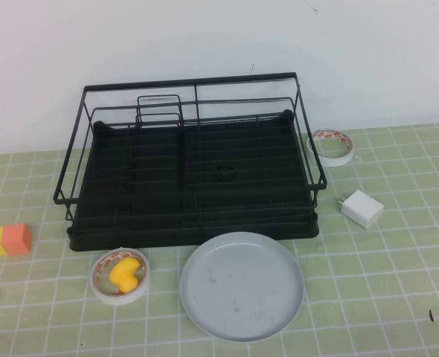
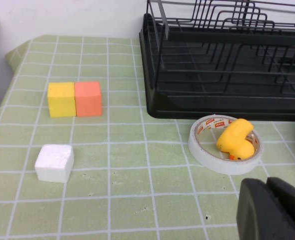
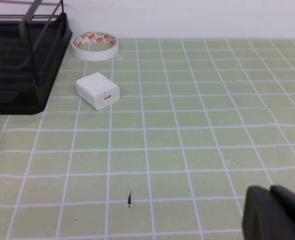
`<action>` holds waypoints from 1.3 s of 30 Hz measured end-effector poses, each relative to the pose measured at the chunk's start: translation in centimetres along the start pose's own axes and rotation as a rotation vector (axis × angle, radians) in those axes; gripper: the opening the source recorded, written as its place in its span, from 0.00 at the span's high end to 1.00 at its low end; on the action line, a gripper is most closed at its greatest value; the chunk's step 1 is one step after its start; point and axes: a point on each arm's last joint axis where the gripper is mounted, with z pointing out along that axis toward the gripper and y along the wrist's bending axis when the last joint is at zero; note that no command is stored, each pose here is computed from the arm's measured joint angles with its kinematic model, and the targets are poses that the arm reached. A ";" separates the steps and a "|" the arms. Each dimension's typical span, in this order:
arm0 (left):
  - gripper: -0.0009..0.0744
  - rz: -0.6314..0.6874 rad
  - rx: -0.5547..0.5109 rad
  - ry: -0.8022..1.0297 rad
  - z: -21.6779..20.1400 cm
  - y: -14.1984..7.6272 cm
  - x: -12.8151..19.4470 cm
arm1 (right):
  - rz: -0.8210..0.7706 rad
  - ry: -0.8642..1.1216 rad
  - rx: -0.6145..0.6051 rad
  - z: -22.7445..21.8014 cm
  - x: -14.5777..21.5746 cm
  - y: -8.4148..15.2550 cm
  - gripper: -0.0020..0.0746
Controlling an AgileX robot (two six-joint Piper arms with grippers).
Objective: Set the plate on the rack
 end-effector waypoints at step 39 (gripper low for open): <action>0.99 0.002 0.003 -0.113 0.0 0.0 -0.9 | -0.010 -0.022 0.001 0.0 -0.2 0.0 0.98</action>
